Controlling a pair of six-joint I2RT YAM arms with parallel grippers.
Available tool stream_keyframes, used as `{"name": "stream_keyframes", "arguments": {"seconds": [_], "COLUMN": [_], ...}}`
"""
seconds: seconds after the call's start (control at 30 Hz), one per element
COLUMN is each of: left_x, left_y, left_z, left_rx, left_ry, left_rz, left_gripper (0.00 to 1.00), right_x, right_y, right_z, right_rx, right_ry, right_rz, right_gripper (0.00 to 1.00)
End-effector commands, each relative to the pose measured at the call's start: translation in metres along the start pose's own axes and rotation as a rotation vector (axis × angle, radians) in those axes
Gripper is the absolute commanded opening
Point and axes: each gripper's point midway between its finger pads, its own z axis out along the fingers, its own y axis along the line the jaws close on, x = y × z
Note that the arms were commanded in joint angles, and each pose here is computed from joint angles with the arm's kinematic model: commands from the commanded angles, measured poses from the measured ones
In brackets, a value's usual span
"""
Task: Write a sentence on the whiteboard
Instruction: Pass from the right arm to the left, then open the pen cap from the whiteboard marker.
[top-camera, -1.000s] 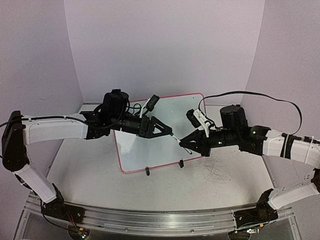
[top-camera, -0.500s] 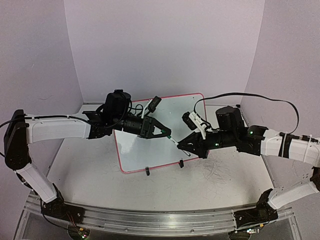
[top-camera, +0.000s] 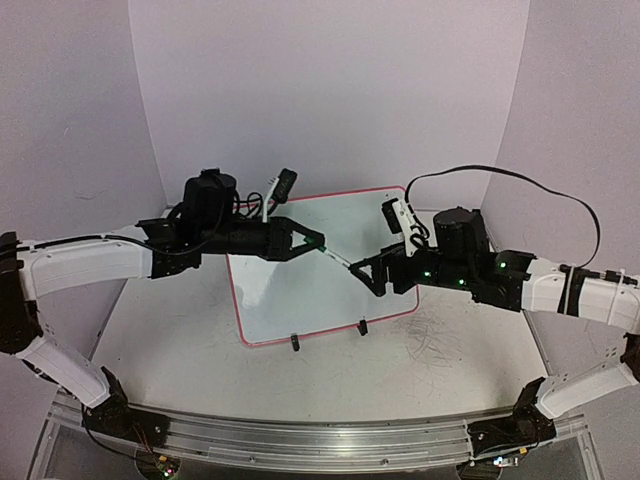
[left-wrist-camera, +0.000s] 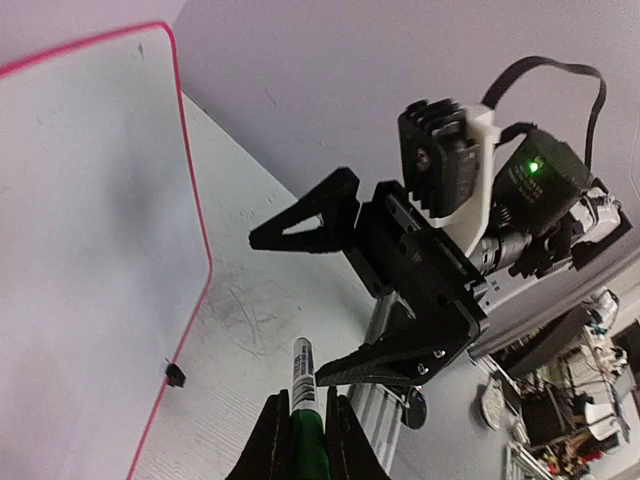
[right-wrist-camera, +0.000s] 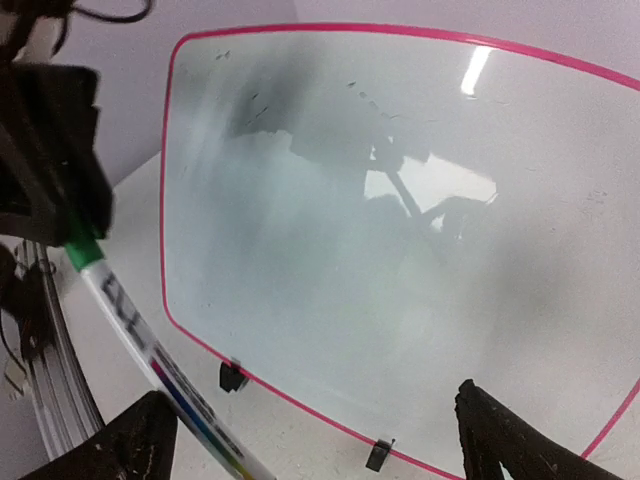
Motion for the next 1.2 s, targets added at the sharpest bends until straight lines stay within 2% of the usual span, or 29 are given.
{"name": "stream_keyframes", "arguments": {"seconds": [0.0,0.07,0.2,0.33,0.47,0.57,0.7,1.17], "left_x": [-0.061,-0.068,-0.077,-0.078,-0.076,-0.073,-0.068,-0.056], "left_y": [-0.037,-0.046,-0.065,-0.081,-0.086,-0.088,-0.086,-0.076], "left_z": [-0.046,-0.054,-0.071,-0.079,-0.081,-0.077,-0.07,-0.055], "left_rx": [-0.025,-0.007,0.055,0.144,0.198,0.24,0.261,0.264], "left_ry": [-0.244,-0.273,-0.343,-0.379,-0.404,-0.391,-0.361,-0.306], "left_rz": [0.15,0.162,0.167,0.158,0.126,0.102,0.085,0.054], "left_gripper": [0.0,0.0,0.0,0.0,0.0,0.0,0.0,0.0], "right_x": [-0.056,-0.067,-0.091,-0.114,-0.128,-0.132,-0.132,-0.129], "right_y": [-0.007,0.011,0.067,0.086,0.105,0.111,0.114,0.126], "right_z": [-0.007,-0.011,-0.03,-0.051,-0.068,-0.064,-0.06,-0.052], "right_rx": [0.021,-0.105,-0.481,-0.67,-0.849,-0.905,-0.949,-1.009], "right_ry": [-0.218,-0.257,-0.296,-0.385,-0.444,-0.439,-0.441,-0.407], "right_rz": [0.304,0.364,0.393,0.465,0.454,0.457,0.458,0.433], "right_gripper": [0.98,0.98,0.98,0.97,0.78,0.69,0.48,0.39]}}
